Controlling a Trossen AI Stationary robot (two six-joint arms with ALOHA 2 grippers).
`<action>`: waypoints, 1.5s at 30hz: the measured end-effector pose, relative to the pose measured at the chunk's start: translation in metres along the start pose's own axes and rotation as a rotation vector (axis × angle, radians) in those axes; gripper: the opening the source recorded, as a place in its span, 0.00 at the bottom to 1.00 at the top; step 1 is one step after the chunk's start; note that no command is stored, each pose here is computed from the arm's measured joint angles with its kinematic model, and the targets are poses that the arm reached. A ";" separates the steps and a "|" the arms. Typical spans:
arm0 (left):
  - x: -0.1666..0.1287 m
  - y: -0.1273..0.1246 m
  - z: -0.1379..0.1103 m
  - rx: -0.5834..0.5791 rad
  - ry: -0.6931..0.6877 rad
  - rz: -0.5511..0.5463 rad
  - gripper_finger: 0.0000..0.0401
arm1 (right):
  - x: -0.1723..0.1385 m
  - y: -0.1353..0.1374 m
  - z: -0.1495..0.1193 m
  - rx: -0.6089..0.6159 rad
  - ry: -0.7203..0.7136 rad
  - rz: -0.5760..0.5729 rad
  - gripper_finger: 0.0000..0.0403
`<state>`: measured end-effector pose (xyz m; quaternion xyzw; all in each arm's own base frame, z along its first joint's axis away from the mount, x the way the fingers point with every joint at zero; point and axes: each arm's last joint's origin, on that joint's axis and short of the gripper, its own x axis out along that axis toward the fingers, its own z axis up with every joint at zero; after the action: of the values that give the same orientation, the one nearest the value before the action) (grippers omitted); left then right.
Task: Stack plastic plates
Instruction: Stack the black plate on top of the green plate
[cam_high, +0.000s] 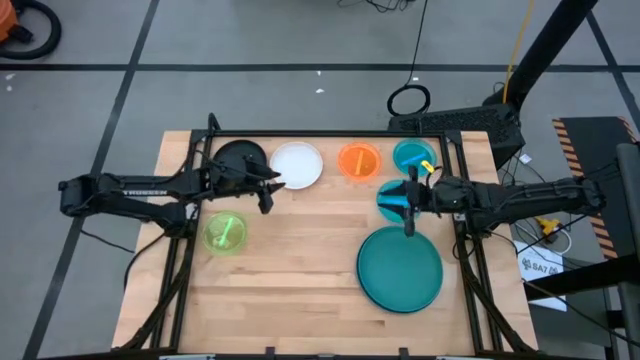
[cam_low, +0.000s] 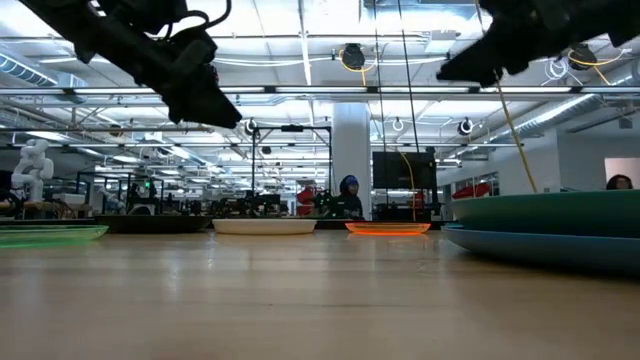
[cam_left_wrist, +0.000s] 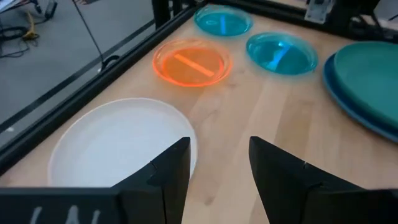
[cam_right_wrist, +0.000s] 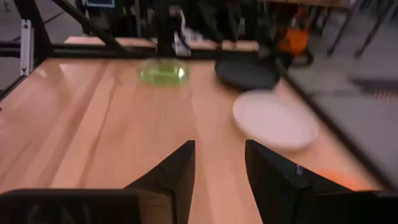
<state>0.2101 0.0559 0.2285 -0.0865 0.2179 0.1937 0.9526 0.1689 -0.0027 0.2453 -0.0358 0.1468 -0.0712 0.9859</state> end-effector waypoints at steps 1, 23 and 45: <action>0.002 -0.001 0.000 -0.007 -0.008 -0.005 0.42 | -0.001 0.000 0.006 -0.028 -0.018 -0.001 0.33; 0.025 -0.009 -0.010 -0.149 0.034 0.011 0.42 | -0.015 -0.004 0.037 -0.213 -0.138 -0.017 0.33; 0.056 0.067 0.001 -0.089 0.908 0.456 0.42 | -0.019 -0.005 0.035 -0.236 -0.123 -0.016 0.33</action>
<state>0.2298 0.1361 0.1990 -0.1528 0.6148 0.3489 0.6906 0.1608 -0.0026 0.2849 -0.1570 0.0929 -0.0588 0.9815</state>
